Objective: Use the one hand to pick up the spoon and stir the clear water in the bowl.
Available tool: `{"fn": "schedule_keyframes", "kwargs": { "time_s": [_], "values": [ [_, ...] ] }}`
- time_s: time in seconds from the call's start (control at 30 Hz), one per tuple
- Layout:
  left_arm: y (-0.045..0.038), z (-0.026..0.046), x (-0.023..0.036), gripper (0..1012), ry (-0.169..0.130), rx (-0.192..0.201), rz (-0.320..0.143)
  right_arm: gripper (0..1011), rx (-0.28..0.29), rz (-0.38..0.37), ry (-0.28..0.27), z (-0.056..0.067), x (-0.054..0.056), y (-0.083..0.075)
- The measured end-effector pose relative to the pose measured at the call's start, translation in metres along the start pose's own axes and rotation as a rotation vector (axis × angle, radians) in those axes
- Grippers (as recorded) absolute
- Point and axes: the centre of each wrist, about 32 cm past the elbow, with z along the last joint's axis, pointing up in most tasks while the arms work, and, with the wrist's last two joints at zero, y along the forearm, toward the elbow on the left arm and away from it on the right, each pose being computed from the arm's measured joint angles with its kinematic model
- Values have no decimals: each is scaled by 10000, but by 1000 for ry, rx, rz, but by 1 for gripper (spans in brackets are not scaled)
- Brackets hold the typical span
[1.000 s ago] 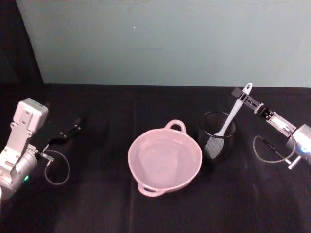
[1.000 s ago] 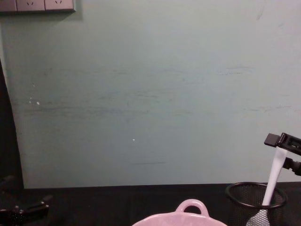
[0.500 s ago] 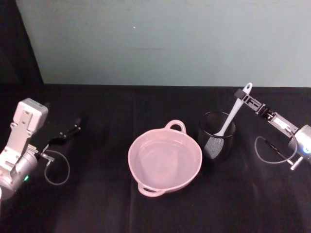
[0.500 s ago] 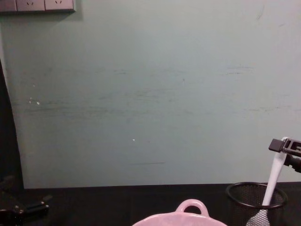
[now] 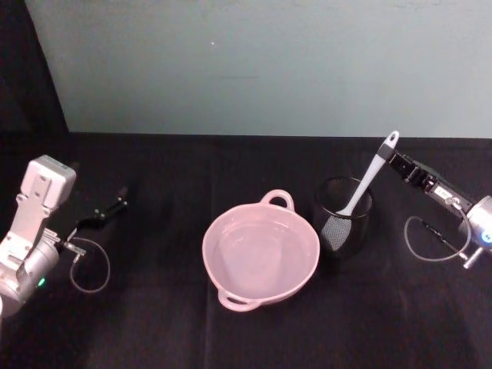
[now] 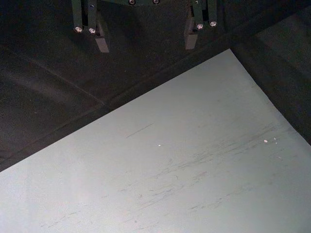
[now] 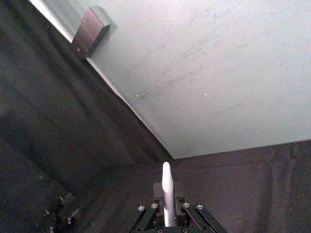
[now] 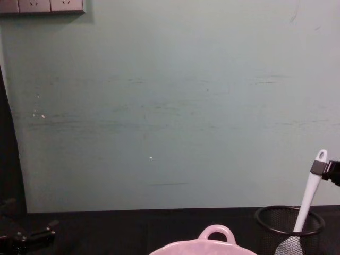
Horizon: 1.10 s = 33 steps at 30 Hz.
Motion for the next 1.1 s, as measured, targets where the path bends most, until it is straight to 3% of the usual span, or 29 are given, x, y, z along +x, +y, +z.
{"fn": "schedule_keyframes", "kwargs": {
  "time_s": [0.07, 0.17, 0.2, 0.27, 0.3, 0.4, 0.5, 0.53, 0.63, 0.67, 0.77, 0.97, 1.1],
  "values": [
    [0, 0, 0, 1005, 0, 0, 0, 122, -1, -1, -37, 22, -27, -4],
    [0, 0, 0, 1005, 0, 0, 0, 120, -5, -11, -161, 81, -112, -16],
    [0, 0, 0, 1005, 0, 0, 0, 121, -5, -11, -161, 81, -112, -16],
    [0, 0, 0, 1005, 0, 0, 0, 120, -2, -16, -244, 116, -172, -15],
    [0, 0, 0, 1005, 0, 0, 0, 121, 0, -12, -314, 158, -234, -12],
    [0, 0, 0, 1005, 0, 0, 0, 121, 1, -3, -411, 225, -331, -4],
    [0, 0, 0, 1005, 0, 0, 0, 121, 8, 24, -532, 362, -519, 17],
    [0, 0, 0, 1005, 0, 0, 0, 121, 8, 24, -532, 362, -519, 17],
    [0, 0, 0, 1005, 0, 0, 0, 121, 26, 52, -601, 498, -702, 42],
    [0, 0, 0, 1005, 0, 0, 0, 121, 26, 52, -601, 498, -702, 42],
    [0, 0, 0, 1005, 0, 0, 0, 120, 40, 68, -631, 603, -839, 64],
    [0, 0, 0, 1005, 0, 0, 0, 121, 45, 78, -673, 722, -978, 76],
    [0, 0, 0, 1005, 0, 0, 0, 120, 43, 79, -681, 762, -1013, 79]
  ]
}}
